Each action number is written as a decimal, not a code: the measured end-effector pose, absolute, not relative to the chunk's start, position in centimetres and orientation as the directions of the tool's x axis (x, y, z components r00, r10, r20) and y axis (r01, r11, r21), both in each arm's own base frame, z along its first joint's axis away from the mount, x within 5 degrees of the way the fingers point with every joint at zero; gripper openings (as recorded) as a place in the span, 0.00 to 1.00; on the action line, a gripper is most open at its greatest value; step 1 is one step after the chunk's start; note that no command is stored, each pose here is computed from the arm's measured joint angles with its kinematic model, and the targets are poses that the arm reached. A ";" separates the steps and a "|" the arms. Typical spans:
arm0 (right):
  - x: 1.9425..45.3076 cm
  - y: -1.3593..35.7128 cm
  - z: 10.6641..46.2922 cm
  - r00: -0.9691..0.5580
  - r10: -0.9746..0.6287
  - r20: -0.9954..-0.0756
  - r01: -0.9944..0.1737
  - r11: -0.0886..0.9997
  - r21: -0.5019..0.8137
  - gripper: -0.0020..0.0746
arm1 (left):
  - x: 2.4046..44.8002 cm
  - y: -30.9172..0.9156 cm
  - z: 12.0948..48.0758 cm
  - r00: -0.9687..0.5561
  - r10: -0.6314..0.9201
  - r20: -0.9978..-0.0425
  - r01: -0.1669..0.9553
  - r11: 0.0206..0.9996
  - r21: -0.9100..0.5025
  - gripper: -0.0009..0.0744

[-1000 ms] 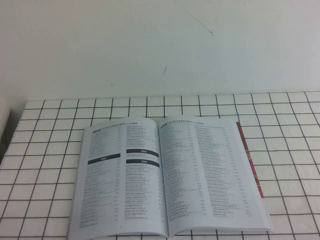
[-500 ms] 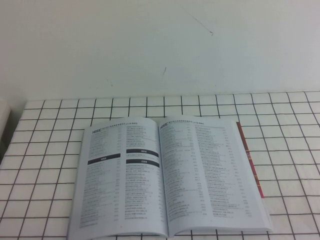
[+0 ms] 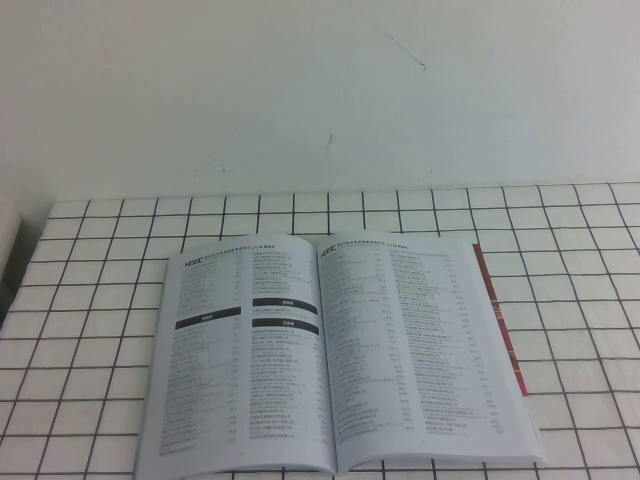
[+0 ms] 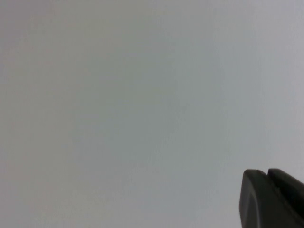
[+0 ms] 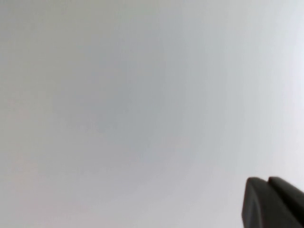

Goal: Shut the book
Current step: 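Close the open booklet and leave it lying on the table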

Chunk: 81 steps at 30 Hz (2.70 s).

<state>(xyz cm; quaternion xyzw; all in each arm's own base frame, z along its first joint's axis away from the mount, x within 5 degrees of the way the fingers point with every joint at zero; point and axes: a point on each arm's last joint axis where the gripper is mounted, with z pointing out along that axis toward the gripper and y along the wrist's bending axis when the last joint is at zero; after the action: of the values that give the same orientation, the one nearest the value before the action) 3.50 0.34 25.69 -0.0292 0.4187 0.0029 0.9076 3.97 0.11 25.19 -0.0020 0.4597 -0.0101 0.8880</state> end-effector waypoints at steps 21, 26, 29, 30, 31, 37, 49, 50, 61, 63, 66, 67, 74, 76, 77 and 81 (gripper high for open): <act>7.0 0.7 31.5 -0.191 -0.018 -0.981 -0.089 0.996 -0.001 0.02 | 6.4 -0.8 30.8 -0.139 -0.088 -0.986 0.091 0.991 -0.102 0.01; 11.8 2.5 30.1 -0.446 -0.134 -0.885 -0.287 0.958 -0.001 0.02 | 10.4 -1.7 29.5 -0.379 -0.207 -0.902 0.089 0.962 -0.259 0.01; 14.7 3.7 28.4 -0.516 -0.209 -0.831 -0.419 0.907 0.032 0.02 | 12.7 -2.2 28.1 -0.502 -0.238 -0.832 0.072 0.947 -0.314 0.01; 15.6 4.1 27.7 -0.526 -0.232 -0.818 -0.459 0.887 0.044 0.02 | 13.5 -2.3 27.5 -0.542 -0.232 -0.808 0.067 0.946 -0.317 0.01; 16.4 4.4 27.2 -0.531 -0.247 -0.811 -0.488 0.871 0.054 0.02 | 14.2 -2.4 26.9 -0.570 -0.230 -0.789 0.062 0.945 -0.320 0.01; 21.0 6.4 22.6 -0.572 -0.293 -0.766 -0.598 0.788 0.145 0.02 | 18.0 -2.7 23.9 -0.684 -0.228 -0.693 0.015 0.945 -0.326 0.01; 24.4 11.6 12.9 -0.703 -0.450 -0.551 -0.647 0.725 0.234 0.02 | 25.5 -2.6 18.3 -0.809 -0.242 -0.536 -0.096 0.954 -0.285 0.01; 24.5 11.7 12.6 -0.709 -0.452 -0.541 -0.644 0.727 0.237 0.02 | 26.0 -2.6 17.9 -0.816 -0.242 -0.525 -0.102 0.954 -0.282 0.01; 24.9 11.8 11.8 -0.711 -0.465 -0.527 -0.648 0.724 0.235 0.02 | 31.4 -3.8 14.4 -0.922 -0.150 -0.358 -0.038 0.953 -0.301 0.01; 24.9 11.8 11.8 -0.708 -0.469 -0.528 -0.652 0.722 0.233 0.02 | 31.7 -4.6 14.8 -0.935 -0.103 -0.340 0.010 0.949 -0.315 0.01; 25.0 11.9 11.9 -0.705 -0.467 -0.534 -0.653 0.721 0.231 0.02 | 31.8 -7.1 16.0 -0.948 -0.014 -0.319 0.109 0.924 -0.365 0.01; 25.1 11.9 11.9 -0.704 -0.467 -0.535 -0.653 0.721 0.230 0.02 | 31.9 -8.0 16.6 -0.944 0.011 -0.331 0.144 0.913 -0.382 0.01; 25.5 11.8 12.1 -0.702 -0.459 -0.545 -0.645 0.735 0.212 0.02 | 31.9 -13.5 22.8 -0.867 0.057 -0.495 0.339 0.795 -0.503 0.01; 25.6 11.6 12.8 -0.690 -0.453 -0.565 -0.640 0.746 0.183 0.02 | 31.6 -14.2 24.4 -0.839 0.059 -0.540 0.382 0.771 -0.509 0.01; 25.7 11.5 13.5 -0.680 -0.446 -0.582 -0.635 0.755 0.163 0.02 | 31.5 -14.3 24.9 -0.829 0.062 -0.556 0.397 0.765 -0.507 0.01; 25.6 10.6 17.1 -0.598 -0.444 -0.668 -0.617 0.786 0.030 0.02 | 30.6 -13.9 27.0 -0.780 0.090 -0.619 0.453 0.764 -0.460 0.01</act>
<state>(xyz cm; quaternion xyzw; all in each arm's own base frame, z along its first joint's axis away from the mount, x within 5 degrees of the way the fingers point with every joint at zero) 25.63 10.63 17.07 -0.3000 0.8843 0.1300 0.3334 30.63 -13.93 27.02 0.1522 0.8916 -0.3082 0.2948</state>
